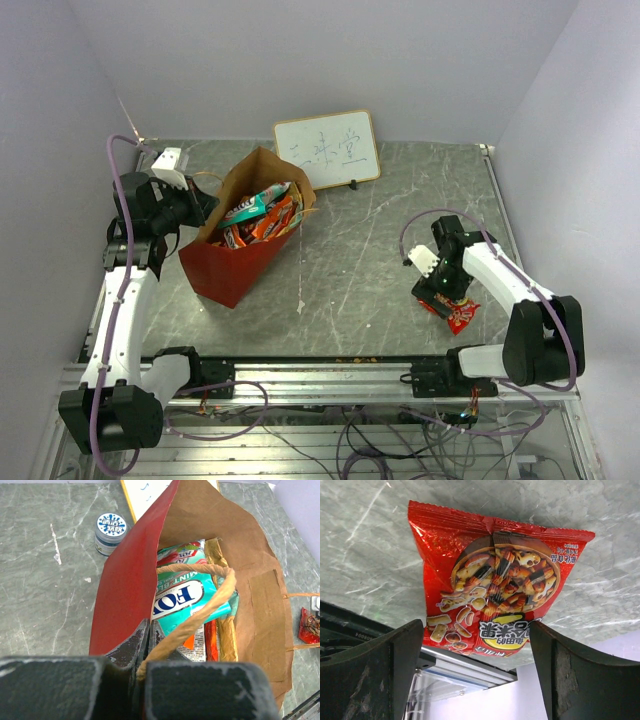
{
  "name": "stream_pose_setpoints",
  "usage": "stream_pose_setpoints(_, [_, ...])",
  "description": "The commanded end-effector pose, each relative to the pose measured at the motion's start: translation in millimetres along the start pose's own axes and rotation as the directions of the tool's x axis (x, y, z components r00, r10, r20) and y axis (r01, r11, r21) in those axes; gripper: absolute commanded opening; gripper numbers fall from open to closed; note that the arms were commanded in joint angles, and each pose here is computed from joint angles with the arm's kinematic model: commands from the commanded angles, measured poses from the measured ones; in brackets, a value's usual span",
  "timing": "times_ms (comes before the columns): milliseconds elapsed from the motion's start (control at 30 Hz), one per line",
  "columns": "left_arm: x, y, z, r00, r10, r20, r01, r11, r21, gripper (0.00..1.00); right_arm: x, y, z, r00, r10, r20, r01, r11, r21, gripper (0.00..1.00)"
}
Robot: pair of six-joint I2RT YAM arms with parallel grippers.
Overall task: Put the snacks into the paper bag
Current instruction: Pick up the snack from the center of the board.
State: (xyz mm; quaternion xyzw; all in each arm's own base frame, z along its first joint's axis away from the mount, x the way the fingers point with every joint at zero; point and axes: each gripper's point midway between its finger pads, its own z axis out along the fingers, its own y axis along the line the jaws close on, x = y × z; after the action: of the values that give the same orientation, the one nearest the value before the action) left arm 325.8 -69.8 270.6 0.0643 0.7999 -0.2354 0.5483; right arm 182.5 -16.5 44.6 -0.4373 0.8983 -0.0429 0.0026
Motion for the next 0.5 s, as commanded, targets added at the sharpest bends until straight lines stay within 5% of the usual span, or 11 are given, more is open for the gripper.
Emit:
stream_pose_setpoints(0, [-12, -8, -3, 0.998, 0.036, 0.046, -0.038, 0.998, 0.043, 0.07, -3, -10, 7, 1.0, -0.009, 0.001, 0.009, 0.999, 0.04, 0.82])
stream_pose_setpoints(200, [-11, -8, -2, 0.999, 0.032, 0.043, -0.034, 0.998, 0.051, 0.07, -13, -12, 15, 1.0, -0.008, 0.025, 0.007, 1.0, 0.021, 0.65])
stream_pose_setpoints(467, [-11, -10, -3, 0.998, 0.035, 0.047, -0.038, 0.998, 0.057, 0.07, -55, -15, 6, 0.987, -0.003, 0.163, 0.012, 0.998, -0.057, 0.29])
